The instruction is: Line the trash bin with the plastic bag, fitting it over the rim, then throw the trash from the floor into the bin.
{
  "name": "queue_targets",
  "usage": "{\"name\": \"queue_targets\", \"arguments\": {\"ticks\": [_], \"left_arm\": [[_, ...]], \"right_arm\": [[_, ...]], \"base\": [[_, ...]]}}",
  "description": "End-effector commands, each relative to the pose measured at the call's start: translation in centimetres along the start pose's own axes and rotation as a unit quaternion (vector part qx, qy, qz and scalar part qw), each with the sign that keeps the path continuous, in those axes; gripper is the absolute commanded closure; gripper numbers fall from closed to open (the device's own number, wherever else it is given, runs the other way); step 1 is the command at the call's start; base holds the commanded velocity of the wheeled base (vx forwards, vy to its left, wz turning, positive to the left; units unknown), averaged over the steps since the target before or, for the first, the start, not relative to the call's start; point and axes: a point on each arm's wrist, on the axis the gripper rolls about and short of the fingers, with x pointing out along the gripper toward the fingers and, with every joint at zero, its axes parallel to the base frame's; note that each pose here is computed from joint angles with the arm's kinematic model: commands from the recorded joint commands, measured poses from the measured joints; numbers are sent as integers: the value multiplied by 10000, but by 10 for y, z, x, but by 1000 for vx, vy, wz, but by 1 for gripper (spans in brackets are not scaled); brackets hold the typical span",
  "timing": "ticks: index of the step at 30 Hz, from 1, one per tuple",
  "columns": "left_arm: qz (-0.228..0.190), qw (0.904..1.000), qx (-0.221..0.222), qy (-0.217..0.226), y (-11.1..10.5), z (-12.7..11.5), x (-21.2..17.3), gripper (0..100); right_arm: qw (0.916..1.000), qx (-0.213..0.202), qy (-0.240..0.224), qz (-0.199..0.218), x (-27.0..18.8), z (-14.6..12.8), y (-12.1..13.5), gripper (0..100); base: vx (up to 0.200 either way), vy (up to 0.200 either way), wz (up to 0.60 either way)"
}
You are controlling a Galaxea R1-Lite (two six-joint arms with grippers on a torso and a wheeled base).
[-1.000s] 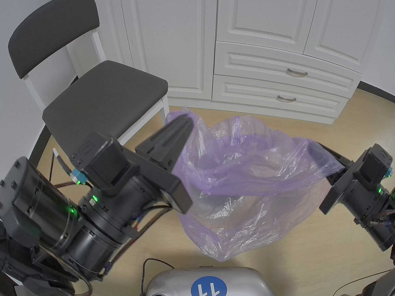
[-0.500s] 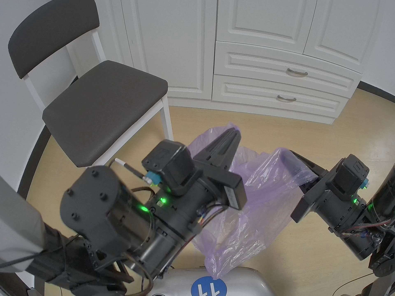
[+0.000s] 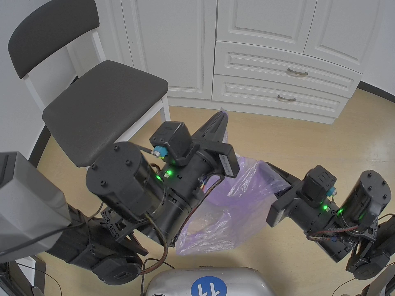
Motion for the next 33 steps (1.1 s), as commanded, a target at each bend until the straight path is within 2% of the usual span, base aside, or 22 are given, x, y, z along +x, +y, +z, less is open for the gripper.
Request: {"name": "queue_targets", "arguments": {"ticks": [1, 3, 4, 5, 7, 10, 13, 16, 21, 28, 33], "left_arm": [[-11, 9999, -46, -157, -6, -7, 18, 100], [-3, 9999, -46, -130, -5, -13, 22, 100], [9, 10000, -70, -60, -5, -23, 26, 100], [17, 9999, -122, -40, -4, -27, 28, 100], [62, 9997, -232, -13, -1, -33, 31, 100], [111, 9995, -293, -32, 1, -35, 37, 100], [261, 9993, -269, -51, 11, -39, 46, 100], [353, 9989, -310, -8, 18, -41, 48, 100], [429, 9984, -368, 14, 24, -41, 52, 100], [550, 9973, -468, 164, 33, -63, 63, 100], [601, 9957, -529, 463, 35, -94, 66, 100]], "right_arm": [[10000, -34, 84, 3, 25, 8, -7, 100], [9997, 90, 210, 93, 29, 9, -8, 100], [9979, 551, 286, 169, 32, 11, -8, 100], [9959, 827, 318, 179, 33, 12, -8, 100], [9916, 1188, 455, 241, 37, 8, -10, 100], [9903, 1253, 538, 279, 40, 9, -14, 100], [9829, 1650, 774, 276, 50, 8, -12, 100], [9761, 1856, 1121, 126, 63, 6, -16, 100], [9668, 2159, 1362, -78, 80, -6, -22, 100], [9577, 2397, 1589, -96, 100, -31, -35, 100], [9542, 2441, 1722, -142, 109, -44, -37, 100]], "base": [[0, 0, 0], [0, 0, 0], [0, 0, 0], [0, 0, 0], [0, 0, 0], [0, 0, 0], [0, 0, 0], [0, 0, 0], [0, 0, 0], [0, 0, 0], [0, 0, 0]]}}
